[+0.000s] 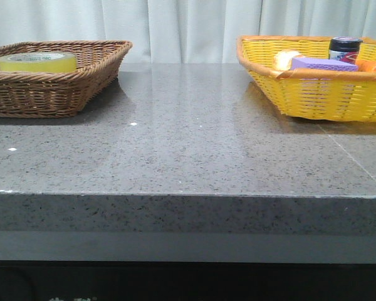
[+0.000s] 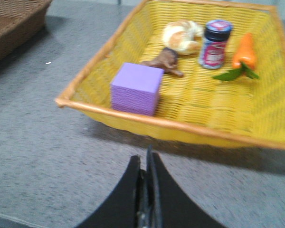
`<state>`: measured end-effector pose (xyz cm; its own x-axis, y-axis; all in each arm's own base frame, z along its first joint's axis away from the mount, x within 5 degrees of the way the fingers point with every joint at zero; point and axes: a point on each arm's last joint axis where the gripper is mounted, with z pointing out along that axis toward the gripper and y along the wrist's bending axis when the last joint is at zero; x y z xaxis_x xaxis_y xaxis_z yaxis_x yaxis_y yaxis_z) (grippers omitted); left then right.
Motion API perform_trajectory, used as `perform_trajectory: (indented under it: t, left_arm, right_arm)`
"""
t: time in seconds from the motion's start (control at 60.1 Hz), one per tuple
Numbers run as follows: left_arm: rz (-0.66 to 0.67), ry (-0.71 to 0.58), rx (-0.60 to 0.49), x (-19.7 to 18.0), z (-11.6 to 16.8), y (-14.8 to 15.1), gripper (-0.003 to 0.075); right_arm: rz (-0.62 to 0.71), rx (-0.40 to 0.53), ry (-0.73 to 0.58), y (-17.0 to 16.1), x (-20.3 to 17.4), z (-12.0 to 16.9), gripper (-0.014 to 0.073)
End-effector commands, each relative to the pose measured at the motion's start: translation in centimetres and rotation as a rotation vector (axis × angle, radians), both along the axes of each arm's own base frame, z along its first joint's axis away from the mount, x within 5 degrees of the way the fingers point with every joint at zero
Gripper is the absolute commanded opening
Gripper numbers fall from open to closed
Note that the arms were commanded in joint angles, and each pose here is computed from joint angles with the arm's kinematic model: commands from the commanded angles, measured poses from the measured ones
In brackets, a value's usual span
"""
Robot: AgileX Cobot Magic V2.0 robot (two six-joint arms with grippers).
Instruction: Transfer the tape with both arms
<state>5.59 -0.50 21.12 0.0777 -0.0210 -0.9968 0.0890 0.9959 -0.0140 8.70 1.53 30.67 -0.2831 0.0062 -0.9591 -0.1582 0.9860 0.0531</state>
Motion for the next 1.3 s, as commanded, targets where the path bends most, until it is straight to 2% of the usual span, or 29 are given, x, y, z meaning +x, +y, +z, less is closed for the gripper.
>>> perform_trajectory:
  t: [0.0, 0.216, 0.483, 1.198, 1.281]
  left_arm:
    - [0.006, -0.089, -0.022, -0.2, 0.6, 0.1, -0.002]
    - [0.006, -0.089, -0.022, -0.2, 0.6, 0.1, -0.002]
    - [0.006, -0.089, -0.022, -0.2, 0.6, 0.1, -0.002]
    - [0.006, -0.089, -0.022, -0.2, 0.6, 0.1, -0.002]
    - [0.006, -0.089, -0.022, -0.2, 0.6, 0.1, -0.002]
  right_arm:
    - [-0.072, 0.015, -0.152, -0.7, -1.2, -0.7, -0.0067]
    - [-0.172, 0.014, -0.243, -1.4, -3.3, -6.7, -0.0067]
    - [-0.204, 0.073, -0.355, -1.6, -3.3, -9.8, -0.0067]
    - [-0.178, 0.081, -0.382, -1.5, -3.3, -9.8, -0.0067]
    - [-0.177, 0.054, -0.394, -1.6, -3.3, -9.7, -0.0067]
